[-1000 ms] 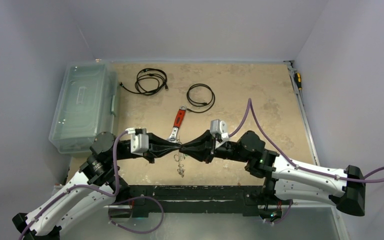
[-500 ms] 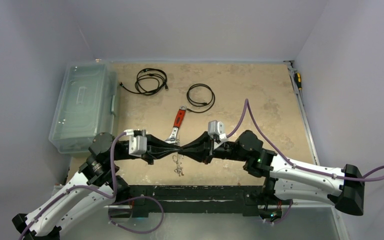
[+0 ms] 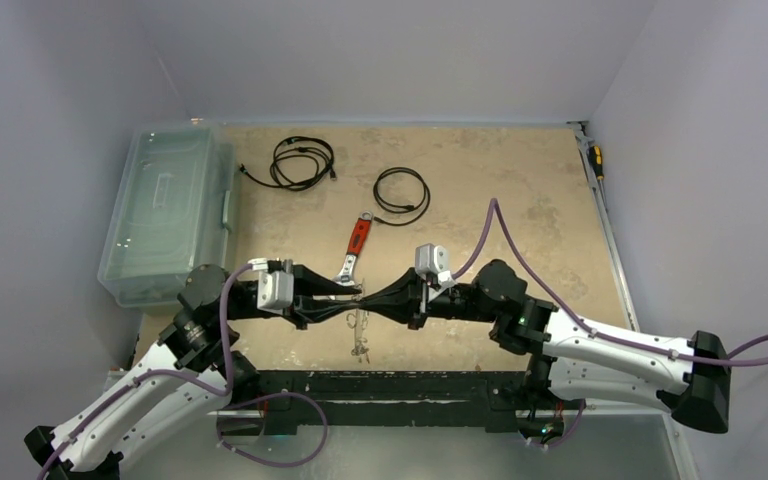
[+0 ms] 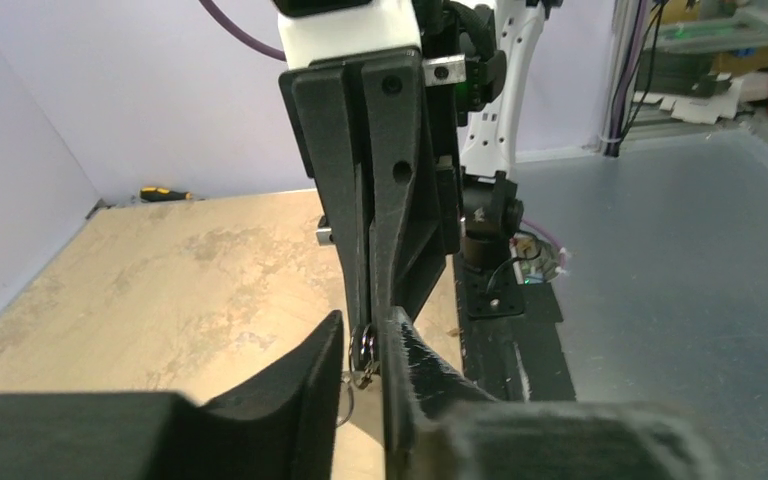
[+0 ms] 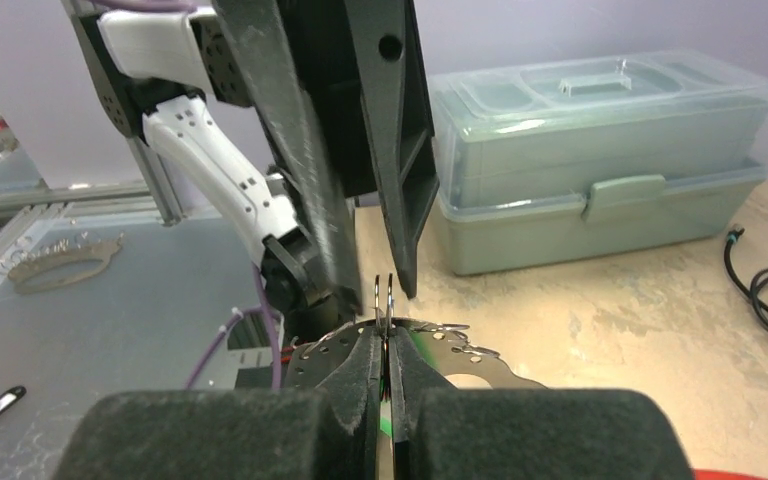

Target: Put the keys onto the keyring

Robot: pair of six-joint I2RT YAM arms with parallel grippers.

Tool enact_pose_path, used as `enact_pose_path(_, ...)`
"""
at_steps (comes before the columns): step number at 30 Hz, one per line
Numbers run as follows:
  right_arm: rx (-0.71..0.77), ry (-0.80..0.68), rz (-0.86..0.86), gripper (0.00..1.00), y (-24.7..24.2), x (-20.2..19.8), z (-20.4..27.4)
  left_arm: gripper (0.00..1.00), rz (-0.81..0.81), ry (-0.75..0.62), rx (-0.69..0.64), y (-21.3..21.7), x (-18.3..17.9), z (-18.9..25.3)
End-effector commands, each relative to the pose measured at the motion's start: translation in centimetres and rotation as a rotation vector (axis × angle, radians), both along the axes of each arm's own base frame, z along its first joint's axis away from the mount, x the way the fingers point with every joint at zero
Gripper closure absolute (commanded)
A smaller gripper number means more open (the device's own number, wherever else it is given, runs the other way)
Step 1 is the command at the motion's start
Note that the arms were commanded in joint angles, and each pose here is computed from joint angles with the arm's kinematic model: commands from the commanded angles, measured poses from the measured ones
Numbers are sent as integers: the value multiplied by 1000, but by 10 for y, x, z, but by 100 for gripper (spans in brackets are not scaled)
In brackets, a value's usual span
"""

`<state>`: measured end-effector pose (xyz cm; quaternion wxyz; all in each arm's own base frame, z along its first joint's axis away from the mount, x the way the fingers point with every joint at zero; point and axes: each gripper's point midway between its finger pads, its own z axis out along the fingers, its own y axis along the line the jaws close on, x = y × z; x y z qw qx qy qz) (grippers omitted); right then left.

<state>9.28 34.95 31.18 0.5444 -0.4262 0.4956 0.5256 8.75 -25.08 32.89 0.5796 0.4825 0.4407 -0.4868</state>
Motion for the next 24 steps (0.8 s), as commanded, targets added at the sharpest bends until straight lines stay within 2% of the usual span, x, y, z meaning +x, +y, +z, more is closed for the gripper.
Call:
enact_pose_path(1,-32,-46,-32,100,-9,4,16,70,12,-48,-50,2,0,19)
enact_pose_path(5,-125,-42,-70,100,-14,10,6,43,53,-56,-47,6,5,20)
enact_pose_path(7,-191,-48,-90,100,-15,15,-2,38,77,-70,-44,8,7,20)
enact_pose_path(12,-344,-61,-158,100,-24,29,-14,40,30,-106,-6,4,2,14)
enact_pose_path(17,-444,-87,-148,100,-33,28,-14,43,-44,-67,36,-6,-2,4)
enact_pose_path(20,-489,-94,-118,100,-35,24,-12,49,-59,-56,47,-9,-3,0)
enact_pose_path(24,-537,-99,-70,100,-35,18,-12,51,-65,-39,60,-12,-1,-6)
